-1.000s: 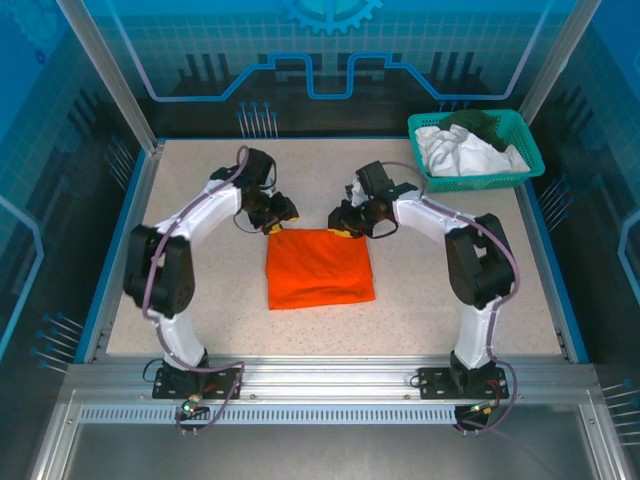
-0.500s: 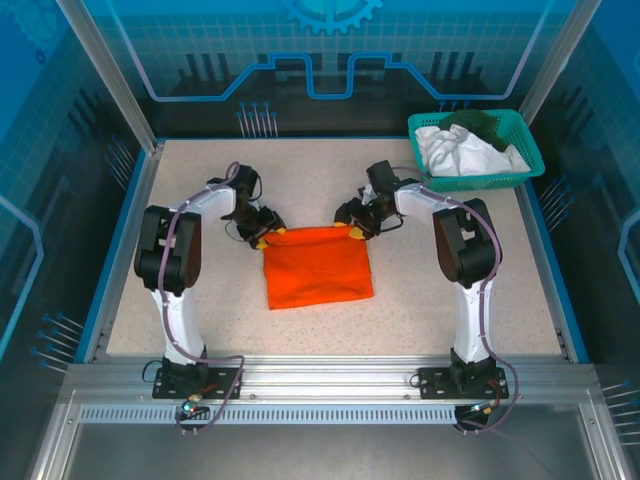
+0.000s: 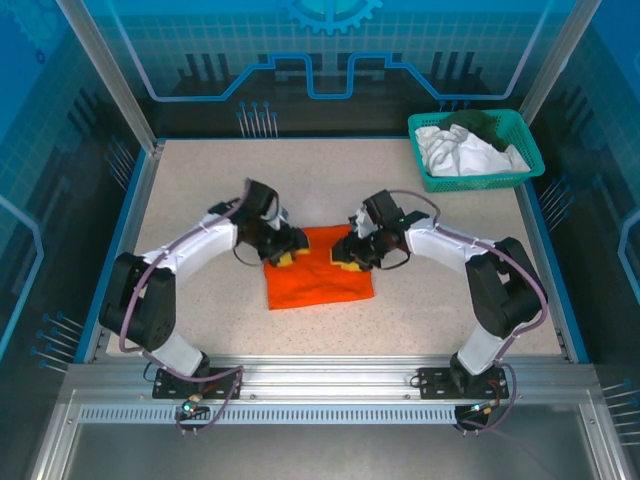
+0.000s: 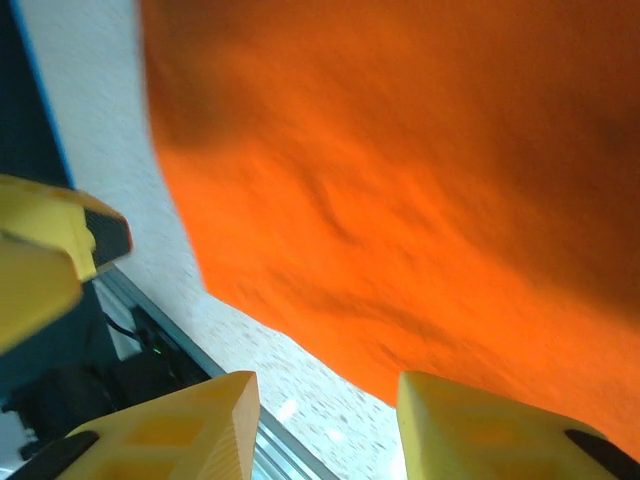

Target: Fold and stack the t-shirts

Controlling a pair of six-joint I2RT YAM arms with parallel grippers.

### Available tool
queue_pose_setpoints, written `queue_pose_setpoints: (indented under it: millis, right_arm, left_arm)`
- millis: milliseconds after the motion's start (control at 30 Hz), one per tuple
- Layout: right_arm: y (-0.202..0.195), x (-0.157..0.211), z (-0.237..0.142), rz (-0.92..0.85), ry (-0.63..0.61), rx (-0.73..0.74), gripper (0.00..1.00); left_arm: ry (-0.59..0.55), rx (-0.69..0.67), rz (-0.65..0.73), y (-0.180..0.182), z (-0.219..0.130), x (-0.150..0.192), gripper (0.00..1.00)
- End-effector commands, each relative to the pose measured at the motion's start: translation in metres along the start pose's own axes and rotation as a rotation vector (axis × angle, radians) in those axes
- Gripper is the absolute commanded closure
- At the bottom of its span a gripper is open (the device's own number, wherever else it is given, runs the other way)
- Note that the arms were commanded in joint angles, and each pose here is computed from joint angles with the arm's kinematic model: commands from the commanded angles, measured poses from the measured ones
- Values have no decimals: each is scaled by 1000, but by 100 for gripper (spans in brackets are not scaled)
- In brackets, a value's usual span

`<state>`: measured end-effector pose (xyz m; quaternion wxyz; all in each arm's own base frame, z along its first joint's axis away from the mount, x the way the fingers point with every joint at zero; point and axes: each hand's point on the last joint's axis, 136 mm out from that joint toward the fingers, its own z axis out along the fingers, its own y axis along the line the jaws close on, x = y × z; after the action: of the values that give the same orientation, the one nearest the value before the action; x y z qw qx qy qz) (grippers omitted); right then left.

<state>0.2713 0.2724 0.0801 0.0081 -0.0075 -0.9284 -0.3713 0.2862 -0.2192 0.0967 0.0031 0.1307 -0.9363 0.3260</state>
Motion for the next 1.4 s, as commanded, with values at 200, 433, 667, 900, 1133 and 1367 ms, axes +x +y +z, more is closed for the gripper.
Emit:
queue_pose_setpoints:
  millis: [200,433,667,900,1133,1367]
  right_arm:
    - [-86,58,25,111,153,158,58]
    - [-61,46,-6,74,51,48,42]
    - [-13,5,-58,22,-168,-46,29]
    - [4,-12,-115,-24,-406,-63,24]
    - [0,2,-141,-80,-531,-28,22]
    - [-23,22,-135,-5,-509,-6,22]
  left_arm:
    - [132,-335,-120,122,33,64,47]
    - [26,-257,-136,96,3,38,33]
    - [-142,-175,-65,51,-58,-27,18]
    - [-110,-342,54,85,-42,-56,21]
    - [-77,-247,68,88,-2,-75,35]
    - [-66,-261,24,102,26,-90,65]
